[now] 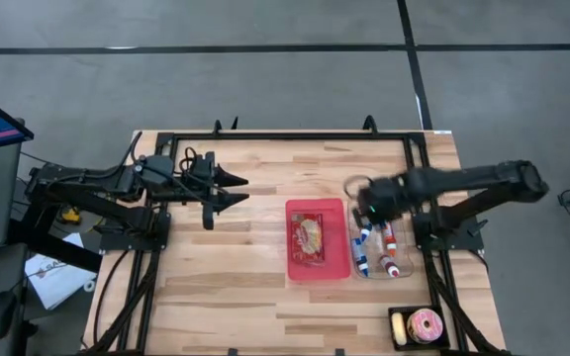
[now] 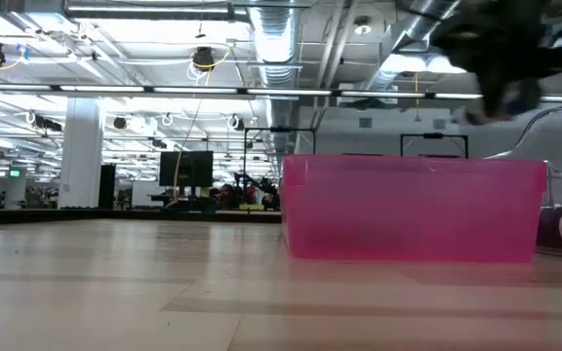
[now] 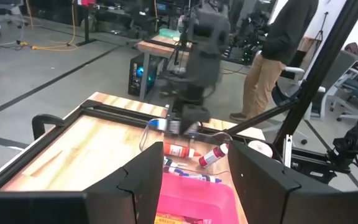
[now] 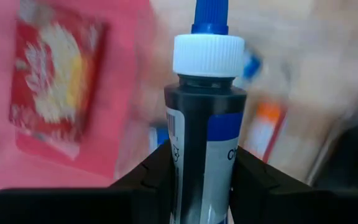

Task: Pick & Place Food Item
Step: Put the blue food coloring bottle into the transparent bin, then return to Home Position

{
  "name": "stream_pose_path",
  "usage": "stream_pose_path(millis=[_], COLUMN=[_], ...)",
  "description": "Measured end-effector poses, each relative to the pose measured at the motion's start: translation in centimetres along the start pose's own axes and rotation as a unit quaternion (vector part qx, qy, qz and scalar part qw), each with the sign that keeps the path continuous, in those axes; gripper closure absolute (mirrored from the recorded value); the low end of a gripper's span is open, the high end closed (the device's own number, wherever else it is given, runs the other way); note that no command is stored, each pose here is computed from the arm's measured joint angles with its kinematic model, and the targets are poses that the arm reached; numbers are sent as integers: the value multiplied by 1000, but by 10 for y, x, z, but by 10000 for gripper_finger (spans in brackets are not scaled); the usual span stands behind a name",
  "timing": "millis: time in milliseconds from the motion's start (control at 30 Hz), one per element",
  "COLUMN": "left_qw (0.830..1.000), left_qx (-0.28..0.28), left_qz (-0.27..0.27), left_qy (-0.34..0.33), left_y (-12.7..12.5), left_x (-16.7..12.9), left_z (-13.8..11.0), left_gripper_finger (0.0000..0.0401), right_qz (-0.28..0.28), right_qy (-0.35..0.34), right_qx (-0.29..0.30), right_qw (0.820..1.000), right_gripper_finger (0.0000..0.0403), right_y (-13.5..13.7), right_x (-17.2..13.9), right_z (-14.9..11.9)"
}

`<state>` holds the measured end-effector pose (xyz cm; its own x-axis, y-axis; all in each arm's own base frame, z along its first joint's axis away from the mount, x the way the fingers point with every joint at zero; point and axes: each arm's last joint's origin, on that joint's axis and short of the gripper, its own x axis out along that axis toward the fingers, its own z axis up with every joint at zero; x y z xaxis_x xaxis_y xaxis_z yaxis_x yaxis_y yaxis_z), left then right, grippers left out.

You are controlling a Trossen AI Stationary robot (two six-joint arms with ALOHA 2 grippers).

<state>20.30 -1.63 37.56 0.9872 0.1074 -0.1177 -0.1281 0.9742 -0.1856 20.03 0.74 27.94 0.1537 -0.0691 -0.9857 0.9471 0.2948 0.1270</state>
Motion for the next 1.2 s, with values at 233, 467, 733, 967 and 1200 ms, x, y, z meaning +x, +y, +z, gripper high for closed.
stream_pose_path(millis=[233,467,733,967,1200], left_qw=[1000,1000,999,997,988], left_qx=[3,-4,-14,-43,-66], left_qz=[-8,-4,-5,5,-4], left_qy=[2,27,34,-65,-138], left_y=[-1,1,12,35,44], left_x=[0,-6,-75,-141,-108], left_z=[0,-4,0,-18,-95], left_gripper_finger=[225,225,225,239,258], right_qz=[44,23,94,187,248], right_qy=[20,37,-47,-109,-143], right_qx=[66,74,52,103,127], right_qw=[997,996,993,971,950], right_gripper_finger=[280,185,139,138,138], right_y=[-13,-16,-24,-40,-39], right_x=[34,54,37,17,13], right_z=[-52,-70,-82,-97,-113])
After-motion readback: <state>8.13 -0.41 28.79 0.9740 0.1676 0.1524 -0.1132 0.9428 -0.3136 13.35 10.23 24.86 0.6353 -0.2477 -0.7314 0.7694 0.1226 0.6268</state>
